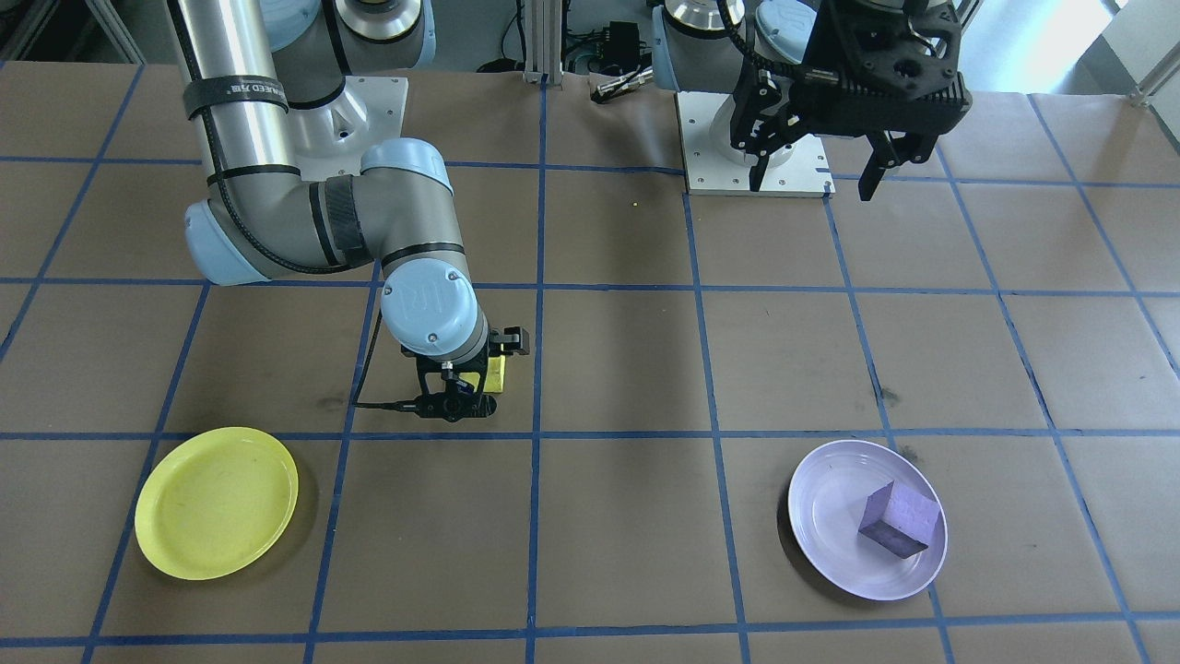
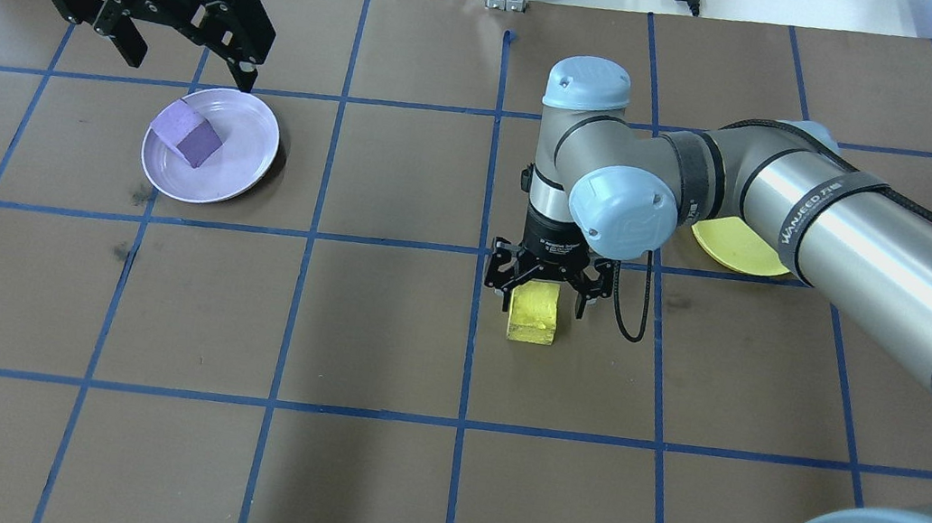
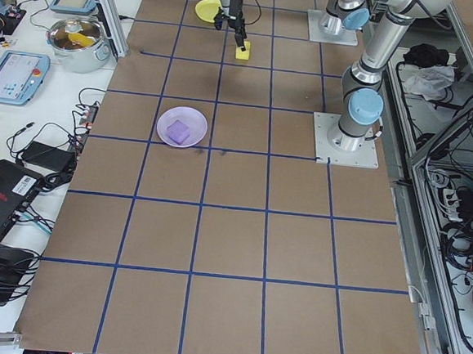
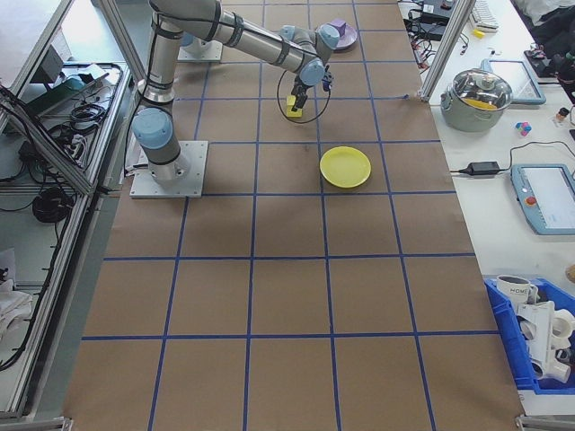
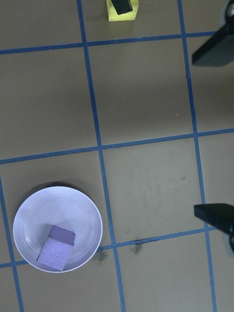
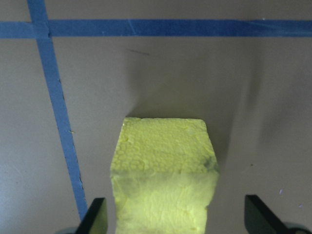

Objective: Sort blocks by color into plates

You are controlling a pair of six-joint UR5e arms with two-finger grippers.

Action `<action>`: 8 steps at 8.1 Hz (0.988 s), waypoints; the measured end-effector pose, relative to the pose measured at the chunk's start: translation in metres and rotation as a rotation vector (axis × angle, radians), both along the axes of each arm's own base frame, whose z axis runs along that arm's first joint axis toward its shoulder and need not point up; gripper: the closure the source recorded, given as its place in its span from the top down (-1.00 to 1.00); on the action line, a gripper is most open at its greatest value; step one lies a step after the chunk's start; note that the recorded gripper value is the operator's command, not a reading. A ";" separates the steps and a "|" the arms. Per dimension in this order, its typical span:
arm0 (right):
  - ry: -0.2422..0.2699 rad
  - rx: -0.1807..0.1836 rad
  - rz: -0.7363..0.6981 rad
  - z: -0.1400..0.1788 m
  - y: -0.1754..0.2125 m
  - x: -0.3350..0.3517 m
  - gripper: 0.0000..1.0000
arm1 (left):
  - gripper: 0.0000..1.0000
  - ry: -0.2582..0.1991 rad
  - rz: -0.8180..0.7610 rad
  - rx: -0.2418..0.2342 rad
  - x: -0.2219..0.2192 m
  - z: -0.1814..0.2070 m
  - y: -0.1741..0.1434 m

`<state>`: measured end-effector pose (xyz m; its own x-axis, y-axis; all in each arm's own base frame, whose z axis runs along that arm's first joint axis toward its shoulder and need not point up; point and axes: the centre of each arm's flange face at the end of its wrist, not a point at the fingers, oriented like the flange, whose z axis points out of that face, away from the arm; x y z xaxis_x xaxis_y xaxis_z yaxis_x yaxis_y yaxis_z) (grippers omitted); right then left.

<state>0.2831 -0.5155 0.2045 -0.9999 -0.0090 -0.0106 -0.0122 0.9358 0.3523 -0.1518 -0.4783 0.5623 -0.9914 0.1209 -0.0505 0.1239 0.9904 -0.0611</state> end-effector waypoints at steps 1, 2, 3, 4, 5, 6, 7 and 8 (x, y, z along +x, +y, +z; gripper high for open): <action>-0.002 -0.002 -0.002 -0.003 -0.001 0.000 1.00 | 1.00 -0.001 0.000 0.020 0.000 -0.010 -0.001; -0.004 -0.009 -0.003 -0.006 -0.002 0.001 1.00 | 1.00 -0.002 -0.005 0.034 0.000 -0.016 0.000; -0.004 -0.010 -0.003 -0.010 -0.003 0.001 0.81 | 1.00 -0.003 -0.008 0.040 0.000 -0.020 0.000; -0.004 -0.011 -0.003 -0.013 -0.004 0.001 -0.14 | 1.00 -0.001 -0.006 0.044 0.000 -0.024 -0.001; -0.007 -0.025 -0.004 -0.014 -0.007 0.002 -0.70 | 1.00 0.000 -0.004 0.045 0.000 -0.027 -0.004; -0.010 -0.038 -0.005 -0.014 -0.009 0.003 -1.00 | 1.00 0.000 -0.002 0.045 0.000 -0.029 -0.006; -0.012 -0.046 -0.004 -0.014 -0.010 0.003 -1.00 | 1.00 0.001 -0.001 0.045 -0.001 -0.030 -0.006; -0.014 -0.051 -0.004 -0.012 -0.010 0.003 -1.00 | 1.00 0.002 0.000 0.045 -0.001 -0.030 -0.007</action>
<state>0.2860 -0.5257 0.1921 -0.9997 -0.0057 -0.0244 -0.0129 0.9527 0.3036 -0.1524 -0.4852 0.5323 -0.9914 0.1233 -0.0435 0.1241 0.9921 -0.0170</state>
